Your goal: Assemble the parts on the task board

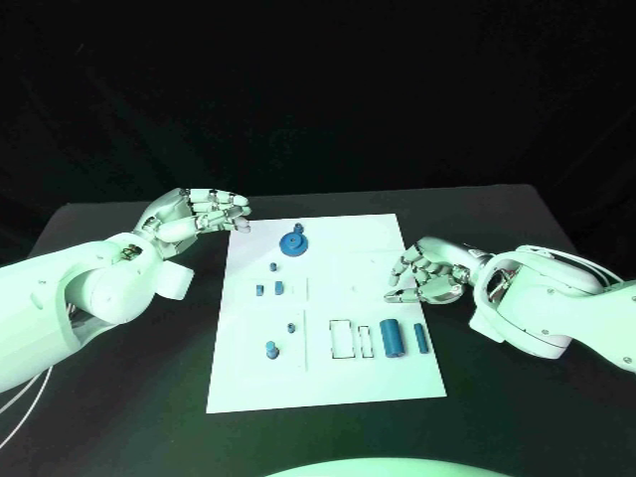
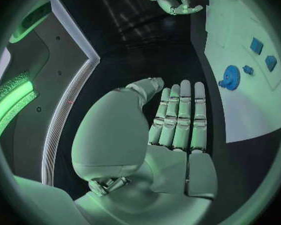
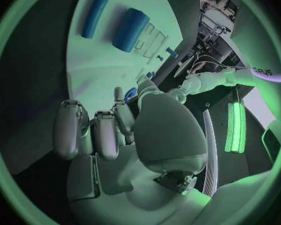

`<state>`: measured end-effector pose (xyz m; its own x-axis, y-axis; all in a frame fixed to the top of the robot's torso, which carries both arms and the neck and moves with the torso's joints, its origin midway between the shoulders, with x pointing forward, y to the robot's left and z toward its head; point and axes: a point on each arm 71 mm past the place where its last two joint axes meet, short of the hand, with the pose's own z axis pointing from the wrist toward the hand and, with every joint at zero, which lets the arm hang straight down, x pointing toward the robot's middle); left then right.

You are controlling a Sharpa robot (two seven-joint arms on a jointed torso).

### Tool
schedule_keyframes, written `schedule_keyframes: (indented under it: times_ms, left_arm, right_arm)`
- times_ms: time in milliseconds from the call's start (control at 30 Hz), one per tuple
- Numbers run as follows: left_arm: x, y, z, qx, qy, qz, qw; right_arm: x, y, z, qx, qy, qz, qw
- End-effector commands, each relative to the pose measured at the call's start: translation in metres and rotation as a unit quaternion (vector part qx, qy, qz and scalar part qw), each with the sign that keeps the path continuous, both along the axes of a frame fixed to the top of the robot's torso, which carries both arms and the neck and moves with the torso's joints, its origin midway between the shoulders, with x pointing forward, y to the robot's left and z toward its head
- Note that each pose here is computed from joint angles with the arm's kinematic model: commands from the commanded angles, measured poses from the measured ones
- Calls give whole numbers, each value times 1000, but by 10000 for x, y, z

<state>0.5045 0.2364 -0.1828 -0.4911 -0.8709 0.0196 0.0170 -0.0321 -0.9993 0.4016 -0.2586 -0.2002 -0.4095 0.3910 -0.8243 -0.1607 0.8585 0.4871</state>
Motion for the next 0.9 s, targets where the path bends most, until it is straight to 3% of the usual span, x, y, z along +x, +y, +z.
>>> schedule_keyframes:
  times_ms: [33,367,900]
  left_arm:
    - [-17,-17,-2,-6,0,-6,1000]
    - [-33,-8,-19,-6,2,-6,1000]
    - [-41,16,-26,-5,4,-6,1000]
  right_arm:
    - [-92,-93,-71,-15,53,-27,998]
    - [-314,-117,-203,-46,67,-46,996]
    - [-436,33,-391,-64,95,-32,993]
